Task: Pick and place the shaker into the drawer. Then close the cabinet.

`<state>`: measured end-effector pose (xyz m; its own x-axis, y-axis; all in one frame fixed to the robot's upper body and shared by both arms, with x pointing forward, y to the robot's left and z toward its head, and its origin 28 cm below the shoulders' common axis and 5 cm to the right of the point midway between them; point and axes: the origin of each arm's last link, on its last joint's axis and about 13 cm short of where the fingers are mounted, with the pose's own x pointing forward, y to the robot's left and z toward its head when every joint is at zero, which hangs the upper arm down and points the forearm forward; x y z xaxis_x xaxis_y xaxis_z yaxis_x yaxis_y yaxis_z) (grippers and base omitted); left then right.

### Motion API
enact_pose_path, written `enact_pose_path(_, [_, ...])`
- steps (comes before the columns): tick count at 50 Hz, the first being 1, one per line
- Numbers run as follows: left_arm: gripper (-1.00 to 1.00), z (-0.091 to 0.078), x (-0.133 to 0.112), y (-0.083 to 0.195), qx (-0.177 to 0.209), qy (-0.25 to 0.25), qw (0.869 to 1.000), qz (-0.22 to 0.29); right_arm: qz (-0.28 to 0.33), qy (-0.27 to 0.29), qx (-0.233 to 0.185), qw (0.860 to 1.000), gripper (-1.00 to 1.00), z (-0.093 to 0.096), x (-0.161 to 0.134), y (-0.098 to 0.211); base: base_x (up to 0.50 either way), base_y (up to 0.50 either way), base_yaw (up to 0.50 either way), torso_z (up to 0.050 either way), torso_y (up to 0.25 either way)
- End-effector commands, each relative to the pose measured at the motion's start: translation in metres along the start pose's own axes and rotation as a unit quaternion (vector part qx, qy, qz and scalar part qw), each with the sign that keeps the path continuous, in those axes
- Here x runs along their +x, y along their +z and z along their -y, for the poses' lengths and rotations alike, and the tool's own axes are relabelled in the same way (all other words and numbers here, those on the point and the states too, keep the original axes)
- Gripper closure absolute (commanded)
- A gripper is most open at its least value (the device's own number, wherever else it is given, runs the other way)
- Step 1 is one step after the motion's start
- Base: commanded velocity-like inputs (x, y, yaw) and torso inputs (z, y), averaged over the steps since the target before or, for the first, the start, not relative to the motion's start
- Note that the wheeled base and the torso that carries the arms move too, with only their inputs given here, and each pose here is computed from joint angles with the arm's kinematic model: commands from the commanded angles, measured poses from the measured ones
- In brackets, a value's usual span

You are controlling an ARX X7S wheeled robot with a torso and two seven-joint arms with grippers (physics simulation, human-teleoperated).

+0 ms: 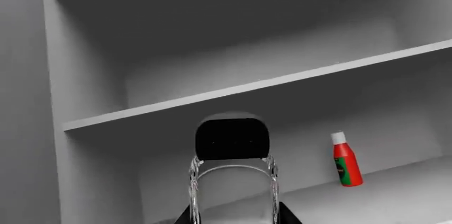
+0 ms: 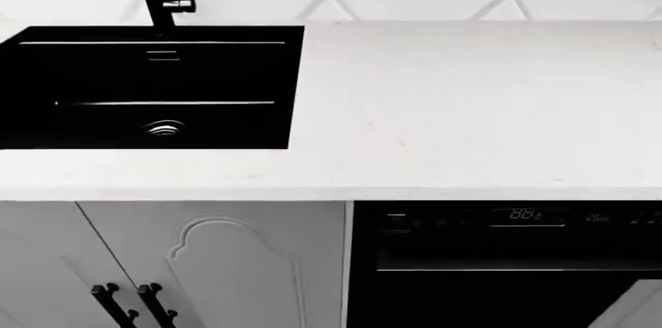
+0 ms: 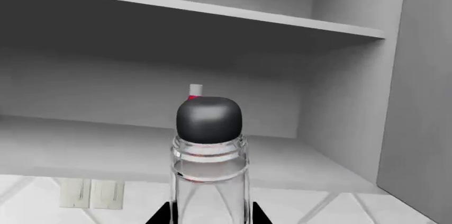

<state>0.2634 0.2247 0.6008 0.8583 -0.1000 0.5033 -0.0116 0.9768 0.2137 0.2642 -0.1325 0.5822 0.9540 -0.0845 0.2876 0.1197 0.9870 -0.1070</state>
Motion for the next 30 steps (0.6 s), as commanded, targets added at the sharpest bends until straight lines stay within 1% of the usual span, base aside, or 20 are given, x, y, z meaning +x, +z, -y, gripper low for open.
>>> enact_pose_path(1, [1.0,-0.0005,-0.0005,0.0003,-0.005,0.0,1.0,0.001,-0.001,0.004,-0.005,1.0,1.0,-0.0017,0.0003,0.0001,-0.5,0.01,0.0,0.0,0.0])
enact_pose_path(30, [1.0,-0.0012,0.0007,-0.0021,-0.007,-0.002,1.0,-0.004,-0.009,0.008,-0.006,1.0,1.0,-0.0031,0.0032,-0.0027,-0.5,0.0,0.0,0.0,0.0])
